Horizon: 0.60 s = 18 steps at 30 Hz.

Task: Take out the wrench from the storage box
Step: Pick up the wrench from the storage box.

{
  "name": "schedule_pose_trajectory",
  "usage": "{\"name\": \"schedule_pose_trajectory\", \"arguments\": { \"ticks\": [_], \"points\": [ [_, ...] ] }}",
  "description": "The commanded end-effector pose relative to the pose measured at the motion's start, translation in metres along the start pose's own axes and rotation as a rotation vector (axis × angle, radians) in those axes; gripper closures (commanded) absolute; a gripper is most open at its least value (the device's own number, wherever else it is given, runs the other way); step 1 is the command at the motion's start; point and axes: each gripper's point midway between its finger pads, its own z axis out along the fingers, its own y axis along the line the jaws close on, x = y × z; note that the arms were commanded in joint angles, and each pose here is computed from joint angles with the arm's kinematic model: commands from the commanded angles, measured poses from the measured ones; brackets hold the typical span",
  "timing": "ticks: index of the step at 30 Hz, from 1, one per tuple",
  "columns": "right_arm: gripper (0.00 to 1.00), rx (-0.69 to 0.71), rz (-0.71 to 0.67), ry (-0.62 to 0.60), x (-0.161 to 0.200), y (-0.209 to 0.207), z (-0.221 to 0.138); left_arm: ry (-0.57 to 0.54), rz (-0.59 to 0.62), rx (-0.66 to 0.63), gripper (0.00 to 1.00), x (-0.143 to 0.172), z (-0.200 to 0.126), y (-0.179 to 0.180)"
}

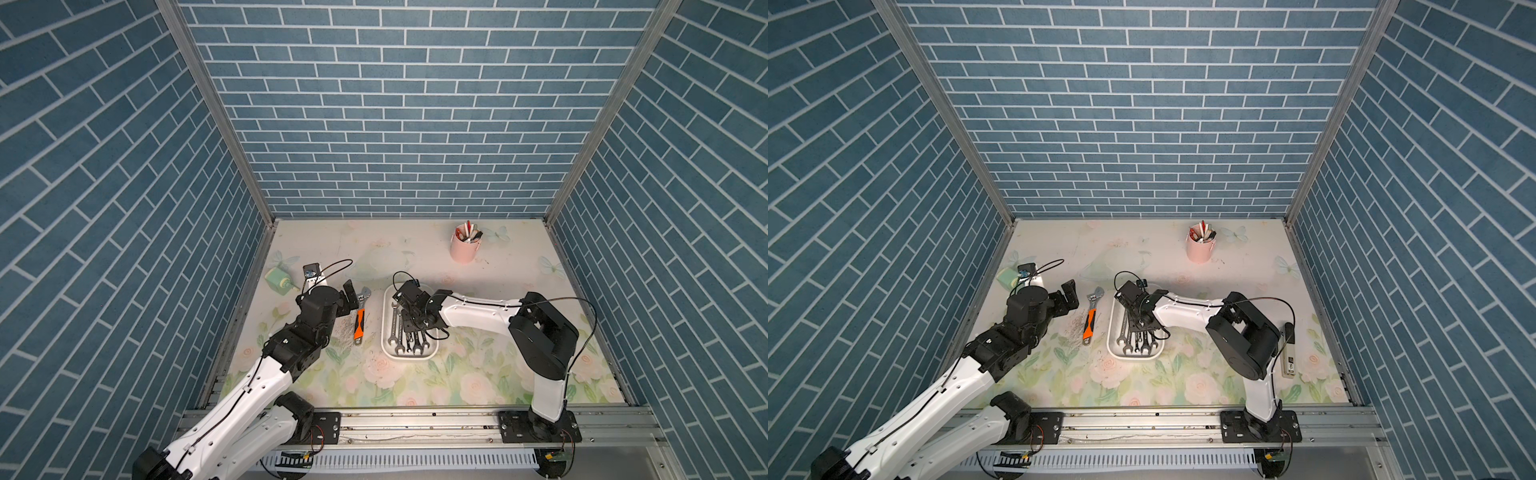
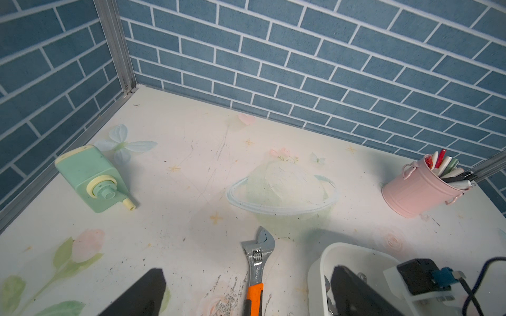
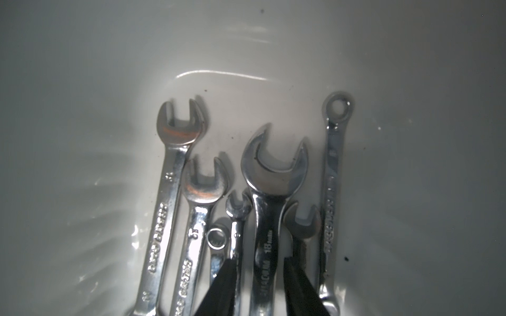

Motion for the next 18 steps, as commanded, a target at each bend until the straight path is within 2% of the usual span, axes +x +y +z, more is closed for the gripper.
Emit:
{"name": "schedule_pose_trajectory", "arguments": {
  "ticks": [1,9,18],
  "points": [
    [0.68,0.018,0.000,0.027,0.002,-0.003,0.002,0.009,0.002,-0.018,0.00,0.006,0.000,0.006],
    [0.69,0.027,0.016,0.055,0.009,-0.006,0.005,0.010,-0.001,-0.016,0.00,0.007,0.000,0.007],
    [0.78,0.061,0.044,0.086,0.015,-0.016,0.012,0.011,-0.001,-0.017,0.00,0.008,0.001,0.006]
  ]
}}
